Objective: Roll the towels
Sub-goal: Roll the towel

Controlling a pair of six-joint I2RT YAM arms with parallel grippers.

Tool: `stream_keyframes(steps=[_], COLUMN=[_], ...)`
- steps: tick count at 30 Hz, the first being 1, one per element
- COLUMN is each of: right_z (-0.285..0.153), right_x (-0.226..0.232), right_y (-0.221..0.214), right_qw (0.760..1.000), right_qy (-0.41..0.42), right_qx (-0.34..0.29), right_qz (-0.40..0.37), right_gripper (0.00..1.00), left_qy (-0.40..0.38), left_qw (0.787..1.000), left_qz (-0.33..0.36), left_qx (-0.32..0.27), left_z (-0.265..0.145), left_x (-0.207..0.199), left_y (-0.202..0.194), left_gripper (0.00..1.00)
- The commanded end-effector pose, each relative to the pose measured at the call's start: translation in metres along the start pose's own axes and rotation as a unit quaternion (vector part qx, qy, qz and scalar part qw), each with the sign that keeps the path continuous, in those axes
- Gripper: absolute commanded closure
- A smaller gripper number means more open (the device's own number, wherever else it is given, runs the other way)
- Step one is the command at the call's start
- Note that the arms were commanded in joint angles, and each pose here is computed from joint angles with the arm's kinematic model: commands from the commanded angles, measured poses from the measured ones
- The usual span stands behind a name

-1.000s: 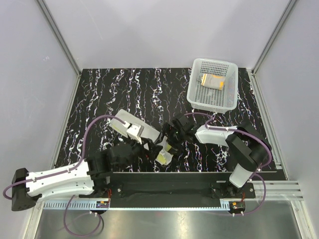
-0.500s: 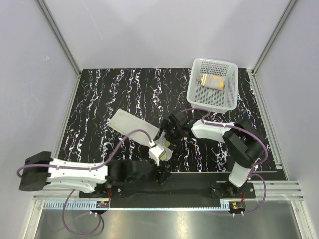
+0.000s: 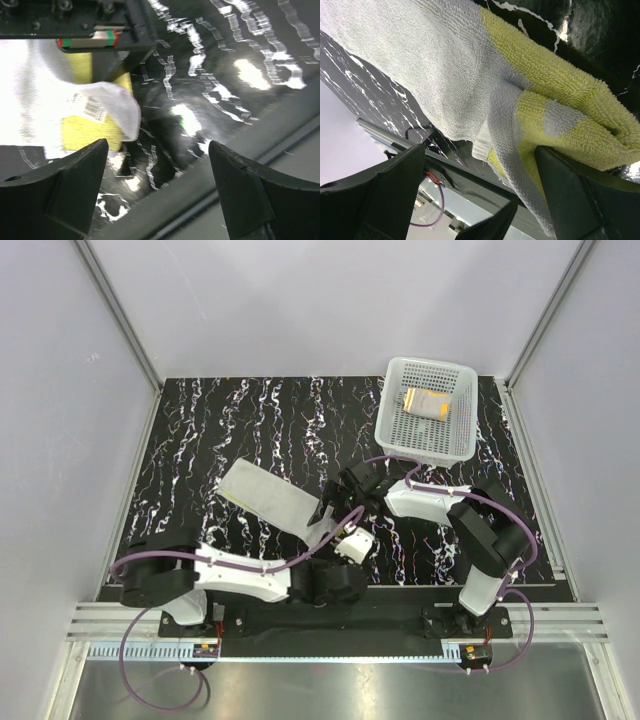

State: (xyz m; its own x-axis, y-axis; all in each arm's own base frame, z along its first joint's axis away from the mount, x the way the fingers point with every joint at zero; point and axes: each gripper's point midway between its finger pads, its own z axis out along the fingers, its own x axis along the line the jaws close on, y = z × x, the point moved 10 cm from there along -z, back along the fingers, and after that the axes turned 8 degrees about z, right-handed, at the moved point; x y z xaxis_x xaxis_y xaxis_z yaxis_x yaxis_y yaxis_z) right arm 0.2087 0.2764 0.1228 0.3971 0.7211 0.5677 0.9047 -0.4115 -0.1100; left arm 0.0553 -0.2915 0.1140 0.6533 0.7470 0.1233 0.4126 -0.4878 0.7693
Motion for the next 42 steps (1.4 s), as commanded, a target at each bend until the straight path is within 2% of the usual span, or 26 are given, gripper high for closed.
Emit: stream_keyframes(steps=[1,7,11,12,14,15,18,19,20,25,30,36,42], right_z=[-0.007,-0.012,-0.014,-0.014,-0.016,-0.017,-0.021,-0.023,-0.023,-0.037,-0.064,-0.097,-0.138], right_x=[-0.004,-0.006,-0.009,-0.012,-0.012,-0.014,-0.013,-0.013,-0.014,-0.016,-0.017,-0.021,-0.031], right_y=[-0.002,-0.004,-0.006,-0.006,-0.007,-0.007,-0.007,-0.007,-0.007,-0.002,0.025,0.057,0.057], right_qw=[1.0,1.0,1.0,1.0,1.0,1.0,1.0,1.0,1.0,1.0,0.992,0.977,0.956], right_qy=[-0.003,0.003,0.004,0.0,0.003,0.004,0.012,0.012,0.011,-0.006,-0.07,-0.117,-0.139], right_qx=[0.007,0.013,0.014,0.015,0.016,0.016,0.018,0.018,0.017,-0.012,-0.106,-0.177,-0.257], right_qz=[-0.012,-0.012,-0.013,-0.011,-0.011,-0.009,-0.007,-0.007,-0.007,-0.01,-0.024,-0.021,-0.014], right_gripper=[0.0,0.01,0.0,0.0,0.0,0.0,0.0,0.0,0.0,0.0,0.0,0.0,0.0], left_qy=[0.086,0.151,0.162,0.16,0.155,0.155,0.144,0.142,0.137,0.091,0.012,-0.059,-0.151], left_qw=[0.996,0.988,0.986,0.986,0.987,0.987,0.988,0.988,0.988,0.994,0.998,0.993,0.978], left_qz=[0.014,0.025,0.012,0.008,-0.001,-0.005,-0.014,-0.014,-0.016,-0.015,-0.05,-0.088,-0.138], left_qx=[-0.001,0.033,0.05,0.05,0.051,0.052,0.059,0.062,0.064,0.054,0.045,0.05,0.028], left_z=[0.014,0.032,0.039,0.04,0.04,0.041,0.045,0.046,0.047,0.041,0.023,0.007,-0.007], left_x=[0.002,0.005,0.013,0.016,0.02,0.022,0.026,0.028,0.028,0.029,0.021,0.011,0.001], left_y=[0.0,-0.011,-0.014,-0.014,-0.017,-0.018,-0.021,-0.023,-0.024,-0.021,-0.002,0.013,0.037], left_gripper=[0.16,0.17,0.24,0.33,0.45,0.62,0.78,0.91,0.98,1.0,1.0,1.0,1.0])
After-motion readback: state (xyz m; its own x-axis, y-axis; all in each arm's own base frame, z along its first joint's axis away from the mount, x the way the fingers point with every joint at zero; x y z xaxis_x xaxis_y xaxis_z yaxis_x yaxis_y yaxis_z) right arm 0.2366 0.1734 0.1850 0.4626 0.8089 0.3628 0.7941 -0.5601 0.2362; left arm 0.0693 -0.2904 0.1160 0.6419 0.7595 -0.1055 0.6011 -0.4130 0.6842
